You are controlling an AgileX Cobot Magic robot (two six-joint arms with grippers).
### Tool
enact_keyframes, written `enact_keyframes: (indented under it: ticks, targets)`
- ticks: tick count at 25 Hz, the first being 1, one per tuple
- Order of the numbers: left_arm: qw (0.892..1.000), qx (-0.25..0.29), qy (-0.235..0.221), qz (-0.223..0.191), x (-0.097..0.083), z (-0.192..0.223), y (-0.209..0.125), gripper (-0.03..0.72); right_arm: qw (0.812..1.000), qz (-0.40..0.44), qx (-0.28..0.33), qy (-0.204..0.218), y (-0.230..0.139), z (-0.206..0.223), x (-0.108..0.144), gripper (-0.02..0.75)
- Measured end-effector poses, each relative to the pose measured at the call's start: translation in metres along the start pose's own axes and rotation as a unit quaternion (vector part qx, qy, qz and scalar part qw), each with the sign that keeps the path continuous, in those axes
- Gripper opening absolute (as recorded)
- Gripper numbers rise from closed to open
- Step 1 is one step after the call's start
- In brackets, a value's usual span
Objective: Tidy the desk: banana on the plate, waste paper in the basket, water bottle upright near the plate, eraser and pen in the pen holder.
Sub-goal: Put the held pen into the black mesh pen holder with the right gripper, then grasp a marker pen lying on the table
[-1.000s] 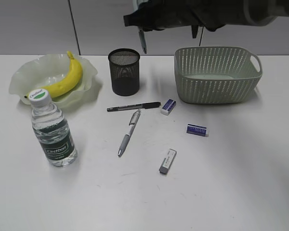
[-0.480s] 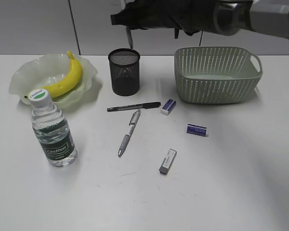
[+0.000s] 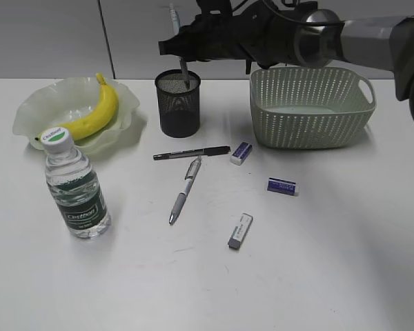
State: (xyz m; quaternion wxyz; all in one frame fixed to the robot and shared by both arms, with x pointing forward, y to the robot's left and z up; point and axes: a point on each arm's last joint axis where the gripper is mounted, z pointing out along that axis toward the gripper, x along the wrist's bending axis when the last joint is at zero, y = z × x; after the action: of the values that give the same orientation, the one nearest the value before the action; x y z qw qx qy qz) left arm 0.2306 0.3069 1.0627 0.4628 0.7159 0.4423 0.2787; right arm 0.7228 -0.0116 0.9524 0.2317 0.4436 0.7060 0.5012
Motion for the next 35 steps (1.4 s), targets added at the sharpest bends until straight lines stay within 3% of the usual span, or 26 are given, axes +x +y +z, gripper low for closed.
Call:
enact_keyframes:
  ticks: [5, 8, 15, 23, 30, 35]
  targets:
    - [1.0, 0.0, 0.0, 0.0, 0.0, 0.0, 0.0, 0.442, 1.0, 0.001, 0.0, 0.0, 0.0, 0.0, 0.0, 0.295]
    - [1.0, 0.0, 0.0, 0.0, 0.0, 0.0, 0.0, 0.442, 1.0, 0.001, 0.009, 0.01, -0.001, 0.0, 0.002, 0.356]
    - [1.0, 0.0, 0.0, 0.0, 0.0, 0.0, 0.0, 0.44, 0.999, -0.01, 0.023, 0.04, 0.01, -0.009, 0.009, 0.37]
    - [1.0, -0.001, 0.0, 0.0, 0.0, 0.0, 0.0, 0.44, 0.989, -0.1, 0.044, 0.099, 0.069, -0.068, 0.029, 0.351]
    - [1.0, -0.001, 0.0, 0.0, 0.0, 0.0, 0.0, 0.44, 0.976, -0.099, 0.177, 0.08, 0.09, -0.125, 0.03, 0.341]
    - [1.0, -0.001, 0.0, 0.0, 0.0, 0.0, 0.0, 0.44, 0.939, -0.087, 0.328, 0.056, 0.082, -0.163, 0.026, 0.34]
